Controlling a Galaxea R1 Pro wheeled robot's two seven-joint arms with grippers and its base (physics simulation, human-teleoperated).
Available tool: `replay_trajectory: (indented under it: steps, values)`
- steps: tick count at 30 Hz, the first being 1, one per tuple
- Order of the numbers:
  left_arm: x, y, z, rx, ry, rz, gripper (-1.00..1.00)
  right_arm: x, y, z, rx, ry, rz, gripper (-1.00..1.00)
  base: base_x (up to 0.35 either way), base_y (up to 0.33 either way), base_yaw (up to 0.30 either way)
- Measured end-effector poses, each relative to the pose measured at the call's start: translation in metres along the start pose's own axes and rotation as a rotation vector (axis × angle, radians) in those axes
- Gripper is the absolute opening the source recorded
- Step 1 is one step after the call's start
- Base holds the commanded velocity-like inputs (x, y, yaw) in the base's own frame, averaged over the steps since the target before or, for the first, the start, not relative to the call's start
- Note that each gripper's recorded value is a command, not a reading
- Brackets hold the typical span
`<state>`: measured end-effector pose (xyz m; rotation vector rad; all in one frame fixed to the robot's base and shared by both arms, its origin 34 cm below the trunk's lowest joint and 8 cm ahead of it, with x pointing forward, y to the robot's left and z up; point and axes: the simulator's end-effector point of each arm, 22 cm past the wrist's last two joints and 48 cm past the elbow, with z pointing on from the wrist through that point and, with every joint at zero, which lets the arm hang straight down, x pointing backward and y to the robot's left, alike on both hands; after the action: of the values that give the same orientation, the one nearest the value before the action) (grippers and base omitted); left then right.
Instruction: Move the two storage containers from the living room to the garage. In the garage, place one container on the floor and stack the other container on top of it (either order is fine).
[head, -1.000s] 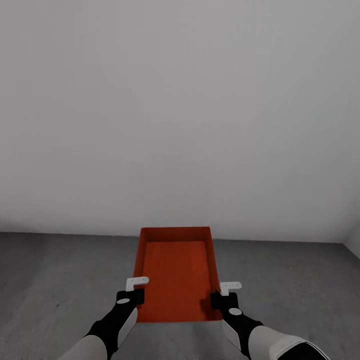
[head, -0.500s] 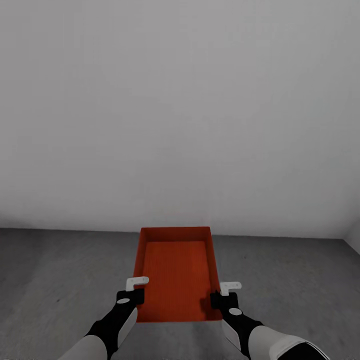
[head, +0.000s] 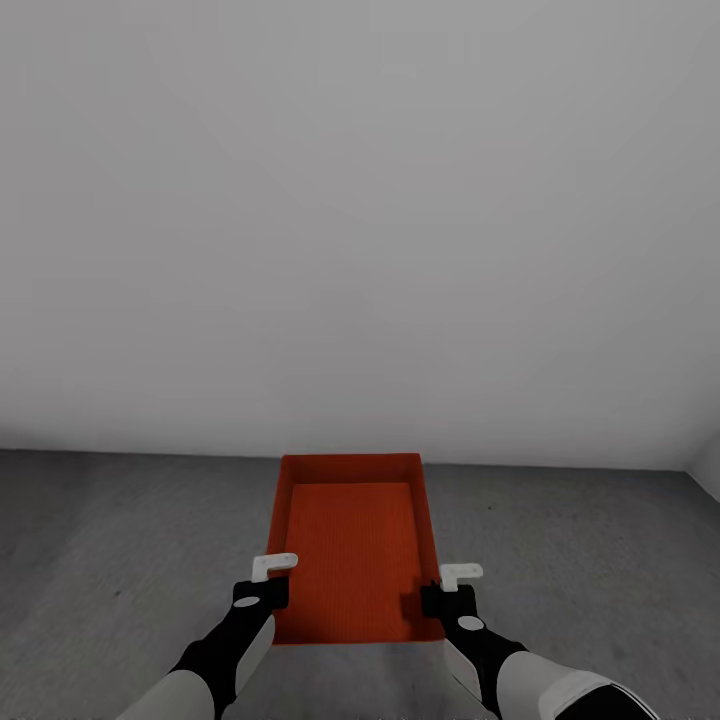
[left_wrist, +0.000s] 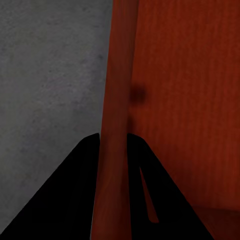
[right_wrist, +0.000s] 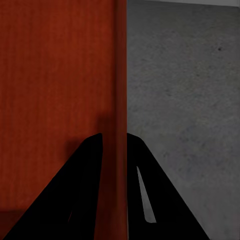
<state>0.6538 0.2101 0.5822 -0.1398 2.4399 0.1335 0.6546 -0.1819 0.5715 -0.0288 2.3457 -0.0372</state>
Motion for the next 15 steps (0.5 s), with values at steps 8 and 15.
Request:
replay_trajectory:
  steps: [8,15]
  values:
    - [0.007,0.0,0.003,-0.001,0.013,0.002,-1.0,0.007,0.0,0.002,-0.001,0.013,0.0,-1.0,0.0,0.0,0.0]
    - [0.012,0.0,0.006,-0.001,0.024,0.003,-1.0,0.013,0.0,0.004,-0.001,0.024,0.0,-1.0,0.0,0.0,0.0]
